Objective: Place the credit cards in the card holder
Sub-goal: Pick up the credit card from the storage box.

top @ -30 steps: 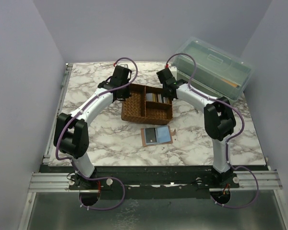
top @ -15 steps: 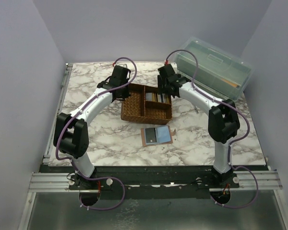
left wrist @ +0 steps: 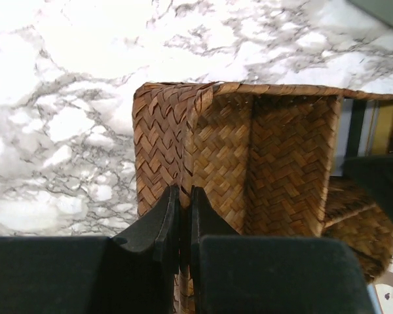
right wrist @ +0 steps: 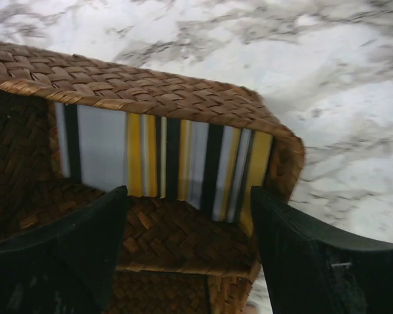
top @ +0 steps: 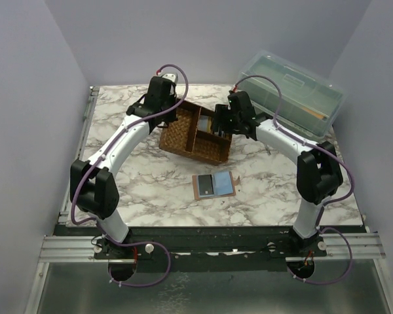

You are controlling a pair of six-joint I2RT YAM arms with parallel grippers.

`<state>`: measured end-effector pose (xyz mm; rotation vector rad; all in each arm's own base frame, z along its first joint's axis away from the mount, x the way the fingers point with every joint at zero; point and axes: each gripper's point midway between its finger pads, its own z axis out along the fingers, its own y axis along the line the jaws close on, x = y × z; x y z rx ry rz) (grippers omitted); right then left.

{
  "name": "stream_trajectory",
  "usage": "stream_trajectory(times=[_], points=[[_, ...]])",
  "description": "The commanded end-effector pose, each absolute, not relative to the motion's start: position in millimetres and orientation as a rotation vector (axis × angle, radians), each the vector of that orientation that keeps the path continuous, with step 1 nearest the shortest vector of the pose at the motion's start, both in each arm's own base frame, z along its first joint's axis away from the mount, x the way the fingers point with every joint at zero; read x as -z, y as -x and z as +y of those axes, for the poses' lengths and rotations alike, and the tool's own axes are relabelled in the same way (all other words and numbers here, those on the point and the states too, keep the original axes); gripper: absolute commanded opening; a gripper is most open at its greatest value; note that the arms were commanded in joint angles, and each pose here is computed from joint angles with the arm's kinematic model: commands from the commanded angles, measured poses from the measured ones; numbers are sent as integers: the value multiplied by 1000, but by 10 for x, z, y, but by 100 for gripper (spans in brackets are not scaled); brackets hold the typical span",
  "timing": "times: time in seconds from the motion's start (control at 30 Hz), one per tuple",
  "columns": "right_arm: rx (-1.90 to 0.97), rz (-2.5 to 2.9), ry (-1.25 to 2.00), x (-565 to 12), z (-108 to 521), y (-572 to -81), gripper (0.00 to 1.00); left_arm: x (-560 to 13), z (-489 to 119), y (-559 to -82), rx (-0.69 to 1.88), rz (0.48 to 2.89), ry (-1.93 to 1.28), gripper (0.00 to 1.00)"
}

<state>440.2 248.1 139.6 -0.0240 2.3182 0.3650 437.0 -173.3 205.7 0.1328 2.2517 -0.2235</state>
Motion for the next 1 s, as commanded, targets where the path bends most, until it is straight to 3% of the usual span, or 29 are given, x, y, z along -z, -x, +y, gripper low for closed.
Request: stream_trajectory(times=[0.0, 0.13, 0.27, 0.47, 0.57, 0.67, 0.87, 0.97], points=[[-755, 2272, 10, -1478, 2917, -4302, 75, -2833, -1854, -4424, 302, 2034, -221, 0], [-961, 2184, -9, -1464, 3155, -4300, 73, -2950, -1961, -4408, 205, 1978, -358, 0], [-989, 2176, -63, -1356, 3188, -4344, 73, -2968, -2127, -4384, 37, 1932, -494, 0], [-739, 2235, -149, -1189, 2880, -4435, 72, -2773, -2258, -4318, 51, 1983, -442, 0], [-595, 2257, -186, -1065, 2692, -4438, 78, -2683, -2228, -4316, 35, 2004, -413, 0], [-574, 2251, -205, -998, 2664, -4465, 76, -2597, -2253, -4308, 60, 2026, -389, 0], [-571, 2224, -244, -1057, 2659, -4535, 42, -2484, -2226, -4319, 40, 2051, -363, 0], [-514, 2214, -250, -1086, 2569, -4547, 33, -2434, -2135, -4330, -10, 2060, -337, 0]])
